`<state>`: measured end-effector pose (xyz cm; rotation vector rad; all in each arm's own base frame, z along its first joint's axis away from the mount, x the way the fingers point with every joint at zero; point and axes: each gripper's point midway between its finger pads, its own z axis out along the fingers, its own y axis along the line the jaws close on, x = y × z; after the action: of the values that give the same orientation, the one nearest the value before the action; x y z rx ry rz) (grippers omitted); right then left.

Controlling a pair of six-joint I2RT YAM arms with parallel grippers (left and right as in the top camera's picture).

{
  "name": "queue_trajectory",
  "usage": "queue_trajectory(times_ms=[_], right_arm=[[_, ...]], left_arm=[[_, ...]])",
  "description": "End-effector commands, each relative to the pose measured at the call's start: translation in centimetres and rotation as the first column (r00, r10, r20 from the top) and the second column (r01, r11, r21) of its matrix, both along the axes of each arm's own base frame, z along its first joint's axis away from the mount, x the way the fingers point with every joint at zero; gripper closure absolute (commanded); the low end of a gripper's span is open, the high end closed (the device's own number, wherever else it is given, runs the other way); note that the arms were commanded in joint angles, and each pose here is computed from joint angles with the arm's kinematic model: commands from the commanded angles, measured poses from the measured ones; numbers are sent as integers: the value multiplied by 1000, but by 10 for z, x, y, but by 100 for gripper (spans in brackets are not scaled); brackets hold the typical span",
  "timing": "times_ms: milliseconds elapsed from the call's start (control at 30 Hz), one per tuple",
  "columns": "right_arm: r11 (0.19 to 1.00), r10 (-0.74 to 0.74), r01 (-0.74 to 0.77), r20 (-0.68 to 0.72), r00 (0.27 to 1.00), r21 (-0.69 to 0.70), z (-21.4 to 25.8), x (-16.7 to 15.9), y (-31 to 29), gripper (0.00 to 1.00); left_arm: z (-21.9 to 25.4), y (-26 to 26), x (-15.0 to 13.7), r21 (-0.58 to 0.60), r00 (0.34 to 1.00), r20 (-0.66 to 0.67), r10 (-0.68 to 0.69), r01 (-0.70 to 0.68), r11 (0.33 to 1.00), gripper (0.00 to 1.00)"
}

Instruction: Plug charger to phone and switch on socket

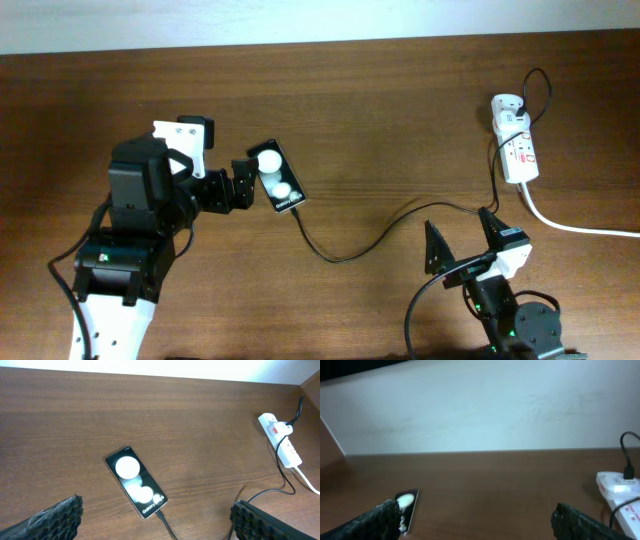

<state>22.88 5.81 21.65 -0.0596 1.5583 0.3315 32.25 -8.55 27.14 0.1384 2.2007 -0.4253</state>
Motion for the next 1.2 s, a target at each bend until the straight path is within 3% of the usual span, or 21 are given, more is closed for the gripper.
queue_trajectory(times_ms=[0, 233, 400, 1167], right_arm=[[1000, -27, 26, 56, 998, 4, -1, 5, -5, 1], [1000, -26, 26, 78, 997, 10, -17, 10, -3, 1], [999, -20, 17, -97, 995, -35, -62, 11, -2, 1], [999, -20, 17, -95, 995, -35, -61, 11, -2, 1]], left_arm=[[3, 0, 0, 15, 1000, 15, -6, 6, 1000, 1], [3, 0, 0, 15, 1000, 15, -6, 6, 1000, 1], [3, 0, 0, 15, 1000, 15, -6, 6, 1000, 1], [3, 0, 0, 15, 1000, 15, -6, 6, 1000, 1]])
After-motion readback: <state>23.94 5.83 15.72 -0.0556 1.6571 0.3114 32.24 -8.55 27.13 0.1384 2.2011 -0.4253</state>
